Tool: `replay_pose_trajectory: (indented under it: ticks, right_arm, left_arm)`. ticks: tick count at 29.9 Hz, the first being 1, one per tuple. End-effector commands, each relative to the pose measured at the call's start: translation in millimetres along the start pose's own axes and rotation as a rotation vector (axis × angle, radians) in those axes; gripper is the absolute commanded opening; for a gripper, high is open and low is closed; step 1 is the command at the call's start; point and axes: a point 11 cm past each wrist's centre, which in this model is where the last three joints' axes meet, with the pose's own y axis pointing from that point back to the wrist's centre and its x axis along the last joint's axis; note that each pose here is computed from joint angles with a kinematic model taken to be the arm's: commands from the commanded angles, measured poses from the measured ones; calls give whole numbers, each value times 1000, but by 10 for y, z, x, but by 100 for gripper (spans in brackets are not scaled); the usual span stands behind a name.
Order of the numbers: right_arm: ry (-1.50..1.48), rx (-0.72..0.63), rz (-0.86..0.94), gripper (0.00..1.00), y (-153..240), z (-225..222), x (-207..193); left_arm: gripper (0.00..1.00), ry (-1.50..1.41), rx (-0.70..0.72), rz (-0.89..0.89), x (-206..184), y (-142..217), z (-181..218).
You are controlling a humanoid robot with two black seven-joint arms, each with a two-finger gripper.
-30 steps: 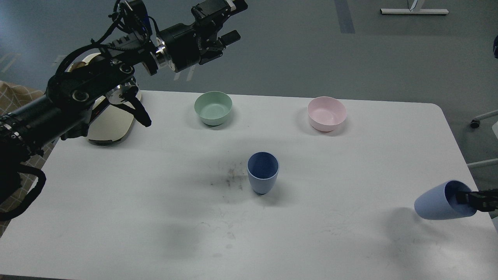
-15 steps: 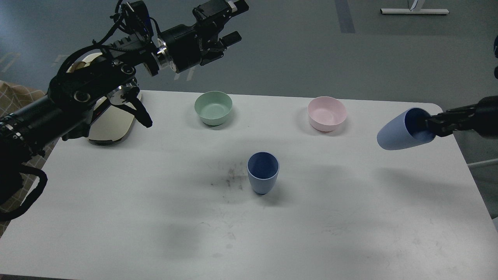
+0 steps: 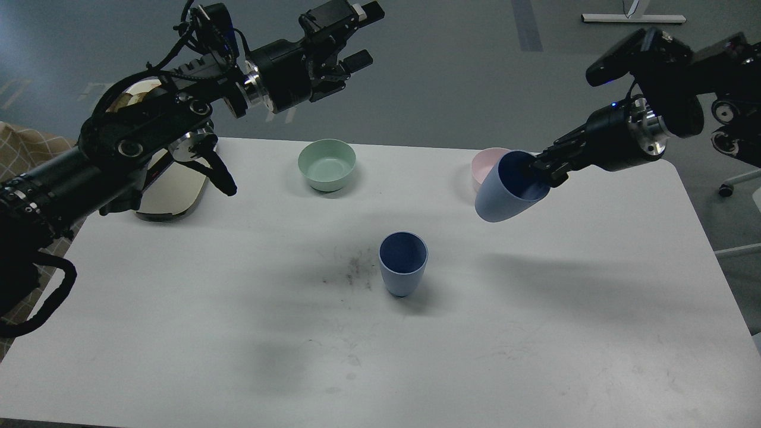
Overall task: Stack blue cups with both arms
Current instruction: 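Lift the cup with the right gripper toward the centered cup, then lower the held cup into the centered blue cup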
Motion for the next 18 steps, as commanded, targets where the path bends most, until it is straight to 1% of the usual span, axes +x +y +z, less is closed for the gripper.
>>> replay_pose_trajectory:
  ticks: [1,7,12,18]
  right_arm:
    - [22,67,0,0,-174,-262,185]
    - [92,99,-35,0,-329,-525,359]
    - [126,121,-70,0,-503,-684,394]
    - [130,150,-72,0,-659,-844,496]
  left_arm:
    - [98,2,0,-2,-8,-3,-4]
    - [98,1,1,-1,-3,2,-4]
    - [98,1,1,-1,-3,2,-4]
    - [98,2,-1,0,0,1,0]
